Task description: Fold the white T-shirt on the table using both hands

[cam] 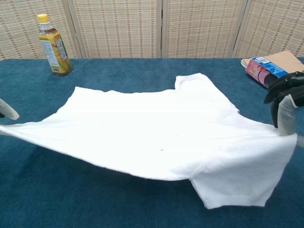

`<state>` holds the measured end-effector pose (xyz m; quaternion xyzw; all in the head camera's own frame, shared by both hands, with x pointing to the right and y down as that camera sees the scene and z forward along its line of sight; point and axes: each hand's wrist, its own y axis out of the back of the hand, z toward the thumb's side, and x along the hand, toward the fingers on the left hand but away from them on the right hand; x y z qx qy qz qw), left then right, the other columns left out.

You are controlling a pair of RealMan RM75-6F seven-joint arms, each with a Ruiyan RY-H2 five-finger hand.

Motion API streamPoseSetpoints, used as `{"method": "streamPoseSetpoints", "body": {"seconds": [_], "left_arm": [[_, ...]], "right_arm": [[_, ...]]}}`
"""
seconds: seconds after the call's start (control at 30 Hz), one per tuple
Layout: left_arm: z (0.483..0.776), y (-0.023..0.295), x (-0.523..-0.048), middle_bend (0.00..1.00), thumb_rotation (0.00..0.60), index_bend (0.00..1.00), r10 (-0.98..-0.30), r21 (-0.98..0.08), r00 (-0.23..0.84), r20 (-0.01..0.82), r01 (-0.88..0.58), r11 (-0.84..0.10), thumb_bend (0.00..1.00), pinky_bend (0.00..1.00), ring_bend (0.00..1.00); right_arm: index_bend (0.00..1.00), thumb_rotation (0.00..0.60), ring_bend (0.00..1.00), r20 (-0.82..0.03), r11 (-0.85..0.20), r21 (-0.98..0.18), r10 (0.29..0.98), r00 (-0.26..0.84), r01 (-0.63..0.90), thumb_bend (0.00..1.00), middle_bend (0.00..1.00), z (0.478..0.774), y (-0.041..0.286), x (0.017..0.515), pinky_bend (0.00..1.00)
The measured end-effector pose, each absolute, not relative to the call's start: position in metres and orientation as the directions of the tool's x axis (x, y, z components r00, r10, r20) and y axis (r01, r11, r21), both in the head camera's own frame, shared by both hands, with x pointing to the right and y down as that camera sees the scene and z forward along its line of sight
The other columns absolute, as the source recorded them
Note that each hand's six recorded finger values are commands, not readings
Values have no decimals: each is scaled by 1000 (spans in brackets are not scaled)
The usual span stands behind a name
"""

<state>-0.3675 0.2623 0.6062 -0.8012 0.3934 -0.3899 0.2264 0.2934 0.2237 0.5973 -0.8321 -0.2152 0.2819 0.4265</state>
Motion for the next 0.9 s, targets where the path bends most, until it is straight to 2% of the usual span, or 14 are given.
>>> {"method": "streamPoseSetpoints", "body": {"seconds": [0.53,0.9], "left_arm": [[562,296,-372,343,600,760,-764,-615,418,492,-454,-645,614,125,309],[542,316,-379,343,600,761,-757,-605,405,512,-456,-653,617,125,307]], "right_arm": [[846,600,305,-334,-679,-708,566,754,196,463,514,558,260,302,249],[863,600,330,-316,-686,-684,585,747,248,542,535,539,271,308,264]]}}
